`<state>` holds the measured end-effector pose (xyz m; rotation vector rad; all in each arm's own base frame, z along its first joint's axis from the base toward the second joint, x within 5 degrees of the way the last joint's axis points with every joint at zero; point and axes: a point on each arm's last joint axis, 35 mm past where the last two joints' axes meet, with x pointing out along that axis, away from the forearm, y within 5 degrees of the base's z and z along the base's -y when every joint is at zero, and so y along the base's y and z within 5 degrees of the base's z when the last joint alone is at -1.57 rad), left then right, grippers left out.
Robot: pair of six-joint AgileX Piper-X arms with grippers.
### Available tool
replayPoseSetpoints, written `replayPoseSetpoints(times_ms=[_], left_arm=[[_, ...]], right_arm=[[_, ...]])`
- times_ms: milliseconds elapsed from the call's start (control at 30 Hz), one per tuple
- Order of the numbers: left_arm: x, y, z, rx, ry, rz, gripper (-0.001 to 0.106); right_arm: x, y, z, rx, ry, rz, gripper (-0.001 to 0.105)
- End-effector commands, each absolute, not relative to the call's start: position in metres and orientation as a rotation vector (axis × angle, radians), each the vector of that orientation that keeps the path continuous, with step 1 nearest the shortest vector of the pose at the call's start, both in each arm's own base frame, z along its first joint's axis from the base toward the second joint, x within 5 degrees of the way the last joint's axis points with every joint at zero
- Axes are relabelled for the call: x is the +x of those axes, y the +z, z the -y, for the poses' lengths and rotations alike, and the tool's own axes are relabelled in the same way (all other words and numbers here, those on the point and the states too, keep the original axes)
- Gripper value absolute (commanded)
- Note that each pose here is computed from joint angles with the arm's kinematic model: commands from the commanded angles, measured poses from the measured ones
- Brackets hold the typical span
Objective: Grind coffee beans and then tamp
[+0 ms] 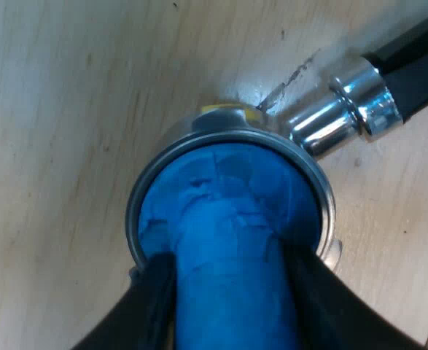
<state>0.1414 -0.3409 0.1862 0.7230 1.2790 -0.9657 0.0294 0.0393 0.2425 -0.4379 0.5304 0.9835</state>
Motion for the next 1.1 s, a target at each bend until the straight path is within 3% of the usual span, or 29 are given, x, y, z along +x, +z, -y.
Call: replayPoseSetpoints(times_ms=[33, 300, 1100], left_arm=[[0.141, 0.183, 0.341, 0.747, -0.947, -1.281, 0.001], [0.14, 0.158, 0.341, 0.794, -0.902, -1.376, 0.001], [0.14, 0.166, 0.345, 0.776, -0.926, -1.376, 0.001]], right_arm=[[0.029, 0.244, -0.039, -0.431, 0.992, -0.52, 0.066], [0.029, 0.244, -0.039, -0.431, 0.992, -0.52, 0.066], [0.029, 0.244, -0.039, -0.432, 0.988, -0.519, 0.066]])
